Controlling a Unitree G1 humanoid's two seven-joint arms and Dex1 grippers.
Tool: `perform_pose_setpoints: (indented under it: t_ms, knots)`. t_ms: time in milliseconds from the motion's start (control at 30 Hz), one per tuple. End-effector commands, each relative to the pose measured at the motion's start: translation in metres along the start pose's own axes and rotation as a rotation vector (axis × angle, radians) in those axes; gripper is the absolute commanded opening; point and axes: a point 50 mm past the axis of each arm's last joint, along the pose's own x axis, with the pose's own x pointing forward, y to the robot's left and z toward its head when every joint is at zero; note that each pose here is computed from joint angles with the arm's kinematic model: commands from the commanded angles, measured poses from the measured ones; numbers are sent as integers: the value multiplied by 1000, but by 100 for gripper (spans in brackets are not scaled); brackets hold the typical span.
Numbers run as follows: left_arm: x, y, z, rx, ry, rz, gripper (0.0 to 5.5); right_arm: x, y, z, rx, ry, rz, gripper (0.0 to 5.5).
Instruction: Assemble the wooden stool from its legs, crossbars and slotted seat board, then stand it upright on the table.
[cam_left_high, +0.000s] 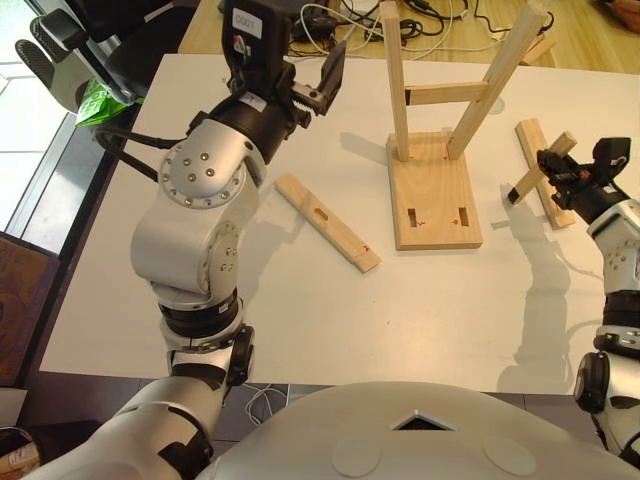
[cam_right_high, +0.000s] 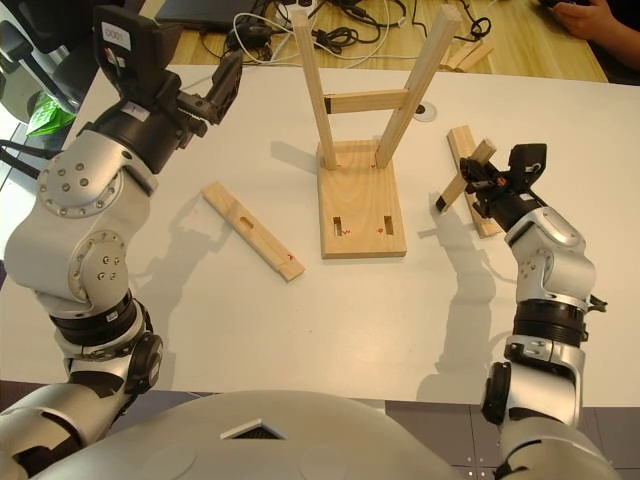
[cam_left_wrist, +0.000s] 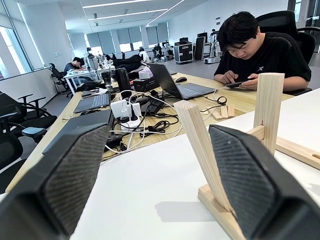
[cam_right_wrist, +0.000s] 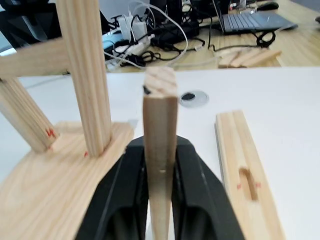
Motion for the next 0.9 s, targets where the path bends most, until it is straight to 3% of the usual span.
perform_pose_setpoints:
  t_ms: [33, 133, 267, 400, 700, 900]
  knots:
    - [4, -1, 1, 10, 15, -38, 369, 22, -21, 49, -112, -162, -182, 39]
    - [6, -2, 2, 12, 15, -59, 369, 32, -37, 53, -212, -130, -325, 39]
    - [10, -6, 3, 17, 15, -94, 369, 33, -46, 17, -364, 50, -415, 39]
    - [10, -7, 3, 17, 20, -114, 369, 26, -49, -11, -347, 112, -420, 39]
    - [5, -10, 0, 2, 27, -85, 369, 25, -22, -27, -66, -24, -122, 39]
    - [2, -8, -1, -6, 29, -57, 369, 7, 7, -32, -66, -25, -13, 39]
